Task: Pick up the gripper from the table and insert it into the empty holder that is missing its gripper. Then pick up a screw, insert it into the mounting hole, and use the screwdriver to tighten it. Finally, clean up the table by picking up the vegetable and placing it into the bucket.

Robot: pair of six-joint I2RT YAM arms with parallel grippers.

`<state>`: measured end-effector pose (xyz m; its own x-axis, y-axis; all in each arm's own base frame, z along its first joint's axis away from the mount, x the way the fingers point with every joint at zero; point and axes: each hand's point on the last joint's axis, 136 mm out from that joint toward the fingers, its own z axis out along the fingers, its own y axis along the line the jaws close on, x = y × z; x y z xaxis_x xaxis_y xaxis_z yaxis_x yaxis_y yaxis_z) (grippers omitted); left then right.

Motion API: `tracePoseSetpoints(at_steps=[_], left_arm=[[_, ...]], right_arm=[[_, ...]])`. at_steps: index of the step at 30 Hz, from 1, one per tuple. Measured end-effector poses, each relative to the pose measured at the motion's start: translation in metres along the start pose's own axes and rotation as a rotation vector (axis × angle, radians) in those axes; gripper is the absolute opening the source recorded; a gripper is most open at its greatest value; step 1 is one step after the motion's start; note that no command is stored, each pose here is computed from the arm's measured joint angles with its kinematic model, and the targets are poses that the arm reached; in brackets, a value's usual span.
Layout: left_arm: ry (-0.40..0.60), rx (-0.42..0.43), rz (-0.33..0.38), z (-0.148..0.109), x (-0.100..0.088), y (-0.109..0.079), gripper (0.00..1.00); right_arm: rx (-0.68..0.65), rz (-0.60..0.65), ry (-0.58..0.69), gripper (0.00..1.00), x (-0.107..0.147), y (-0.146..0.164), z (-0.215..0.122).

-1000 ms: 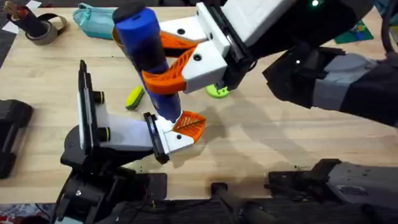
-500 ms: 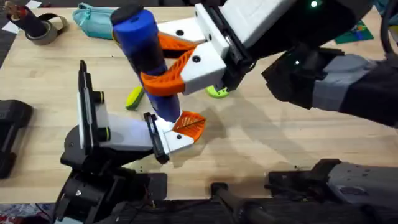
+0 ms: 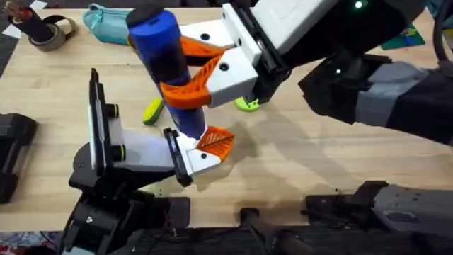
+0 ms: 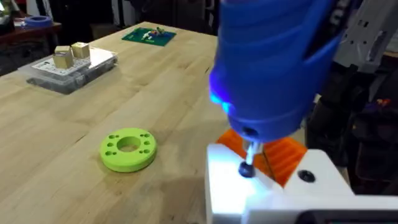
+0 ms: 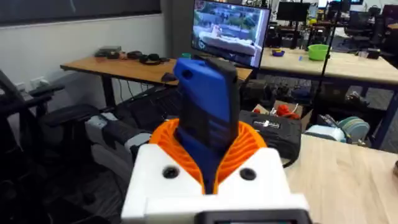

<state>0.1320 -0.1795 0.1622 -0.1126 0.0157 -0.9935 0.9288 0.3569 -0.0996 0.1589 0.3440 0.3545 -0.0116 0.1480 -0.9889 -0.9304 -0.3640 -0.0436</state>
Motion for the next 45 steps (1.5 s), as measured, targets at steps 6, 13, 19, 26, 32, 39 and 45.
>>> tracePoseSetpoints(at_steps=[6, 13, 19, 26, 32, 39, 45], left_arm=[[0.0, 0.0, 0.0, 0.0, 0.0, 0.0, 0.019], [0.0, 0.0, 0.0, 0.0, 0.0, 0.0, 0.019], [0.0, 0.0, 0.0, 0.0, 0.0, 0.0, 0.019], [0.0, 0.0, 0.0, 0.0, 0.0, 0.0, 0.019], [0.0, 0.0, 0.0, 0.0, 0.0, 0.0, 0.019], [0.0, 0.0, 0.0, 0.0, 0.0, 0.0, 0.019], [0.0, 0.0, 0.0, 0.0, 0.0, 0.0, 0.019]], right_arm=[[0.0, -0.004, -0.002, 0.054, 0.0004, 0.0005, -0.0002], [0.0, -0.001, 0.0, 0.053, 0.0034, 0.0013, -0.0009], [0.0, 0.0, 0.0, 0.052, 0.0036, 0.0013, -0.0009], [0.0, 0.0, 0.0, 0.053, 0.0036, 0.0014, -0.0009], [0.0, -0.001, 0.0, 0.054, 0.0036, 0.0013, -0.0009], [0.003, -0.001, -0.001, 0.053, 0.0034, 0.0009, -0.0009], [0.009, 0.0, -0.004, 0.052, 0.003, -0.0002, -0.0009]])
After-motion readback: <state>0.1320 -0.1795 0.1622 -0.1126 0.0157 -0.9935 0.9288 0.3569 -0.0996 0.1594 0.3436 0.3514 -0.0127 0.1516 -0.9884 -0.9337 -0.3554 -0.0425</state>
